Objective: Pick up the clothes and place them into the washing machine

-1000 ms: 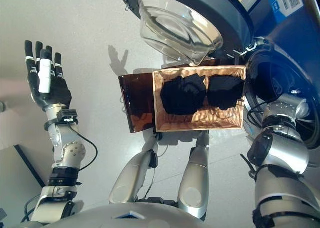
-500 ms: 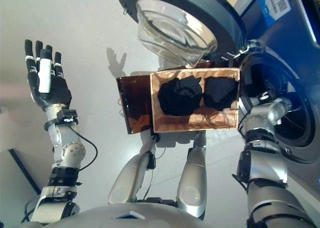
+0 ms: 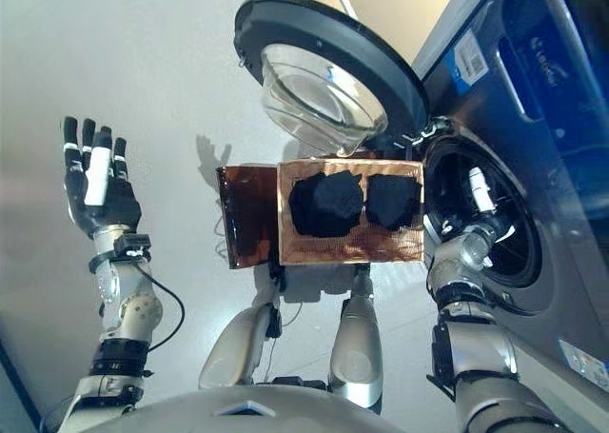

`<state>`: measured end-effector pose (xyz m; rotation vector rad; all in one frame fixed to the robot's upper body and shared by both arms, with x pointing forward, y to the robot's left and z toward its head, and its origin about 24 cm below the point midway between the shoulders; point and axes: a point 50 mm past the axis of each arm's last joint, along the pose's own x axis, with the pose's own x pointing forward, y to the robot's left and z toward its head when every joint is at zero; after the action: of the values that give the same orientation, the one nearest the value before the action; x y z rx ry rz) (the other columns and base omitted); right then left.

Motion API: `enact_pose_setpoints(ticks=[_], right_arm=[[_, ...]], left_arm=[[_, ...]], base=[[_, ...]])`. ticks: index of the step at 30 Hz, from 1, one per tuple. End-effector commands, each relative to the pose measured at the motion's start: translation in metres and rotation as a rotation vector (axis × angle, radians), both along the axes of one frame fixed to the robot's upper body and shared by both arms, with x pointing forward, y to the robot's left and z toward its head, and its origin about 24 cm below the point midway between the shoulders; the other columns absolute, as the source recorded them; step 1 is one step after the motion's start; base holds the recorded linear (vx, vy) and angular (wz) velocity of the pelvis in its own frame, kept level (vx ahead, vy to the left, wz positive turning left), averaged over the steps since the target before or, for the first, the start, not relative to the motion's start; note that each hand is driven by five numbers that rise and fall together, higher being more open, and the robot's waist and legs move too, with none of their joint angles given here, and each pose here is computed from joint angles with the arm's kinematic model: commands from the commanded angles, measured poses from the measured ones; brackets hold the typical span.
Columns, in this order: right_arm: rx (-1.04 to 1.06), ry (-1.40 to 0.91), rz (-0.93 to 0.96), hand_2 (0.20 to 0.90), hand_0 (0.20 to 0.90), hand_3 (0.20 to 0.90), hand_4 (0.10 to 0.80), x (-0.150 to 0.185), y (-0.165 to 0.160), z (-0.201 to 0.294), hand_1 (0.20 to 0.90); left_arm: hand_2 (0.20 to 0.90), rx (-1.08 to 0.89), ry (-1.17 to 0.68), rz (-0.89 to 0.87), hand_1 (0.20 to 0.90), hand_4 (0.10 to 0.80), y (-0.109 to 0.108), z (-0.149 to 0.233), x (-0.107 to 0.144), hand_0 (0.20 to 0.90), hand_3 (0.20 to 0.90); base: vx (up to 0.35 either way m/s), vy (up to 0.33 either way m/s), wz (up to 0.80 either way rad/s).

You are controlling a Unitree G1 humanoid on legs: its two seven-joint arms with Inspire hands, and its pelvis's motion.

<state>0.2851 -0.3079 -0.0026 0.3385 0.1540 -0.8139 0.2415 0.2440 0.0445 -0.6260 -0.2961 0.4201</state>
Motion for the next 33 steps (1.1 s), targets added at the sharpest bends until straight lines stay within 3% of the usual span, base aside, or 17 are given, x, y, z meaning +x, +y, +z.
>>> enact_pose_setpoints(ticks=[1,10,17,21,23,24,29,33], right_arm=[[-0.242,-0.033,0.174,0.900,0.900,0.900,0.800,0.015,0.008,0.026,0.900],[-0.736,0.110,0.508,0.900,0.900,0.900,0.800,0.028,0.040,0.040,0.900],[-0.817,0.163,0.555,0.900,0.900,0.900,0.800,0.029,0.049,0.034,0.900],[-1.036,0.241,0.647,0.900,0.900,0.900,0.800,0.026,0.057,0.032,0.900],[-1.188,0.314,0.685,0.900,0.900,0.900,0.800,0.025,0.057,0.029,0.900],[-1.378,0.405,0.730,0.900,0.900,0.900,0.800,0.025,0.055,0.025,0.900],[-1.680,0.491,0.830,0.900,0.900,0.900,0.800,0.029,0.062,0.023,0.900],[-1.763,0.554,0.901,0.900,0.900,0.900,0.800,0.028,0.067,0.010,0.900]], left_arm=[[0.900,0.151,-0.102,0.034,0.900,0.800,0.018,0.026,-0.003,0.900,0.900],[0.900,0.157,-0.108,0.009,0.900,0.800,0.020,0.026,-0.008,0.900,0.900],[0.900,0.150,-0.122,0.021,0.900,0.800,0.020,0.029,-0.007,0.900,0.900],[0.900,0.156,-0.118,0.023,0.900,0.800,0.021,0.028,-0.008,0.900,0.900],[0.900,0.159,-0.110,0.021,0.900,0.800,0.022,0.027,-0.009,0.900,0.900],[0.900,0.166,-0.112,0.014,0.900,0.800,0.022,0.027,-0.007,0.900,0.900],[0.900,0.175,-0.137,-0.011,0.900,0.800,0.018,0.032,-0.004,0.900,0.900],[0.900,0.179,-0.146,-0.034,0.900,0.800,0.013,0.034,-0.001,0.900,0.900]], base=[[-0.013,-0.013,-0.07],[-0.021,-0.008,-0.01],[0.000,0.000,0.00],[0.000,0.000,0.00],[0.000,0.000,0.00],[0.000,0.000,0.00],[0.000,0.000,0.00],[0.000,0.000,0.00]])
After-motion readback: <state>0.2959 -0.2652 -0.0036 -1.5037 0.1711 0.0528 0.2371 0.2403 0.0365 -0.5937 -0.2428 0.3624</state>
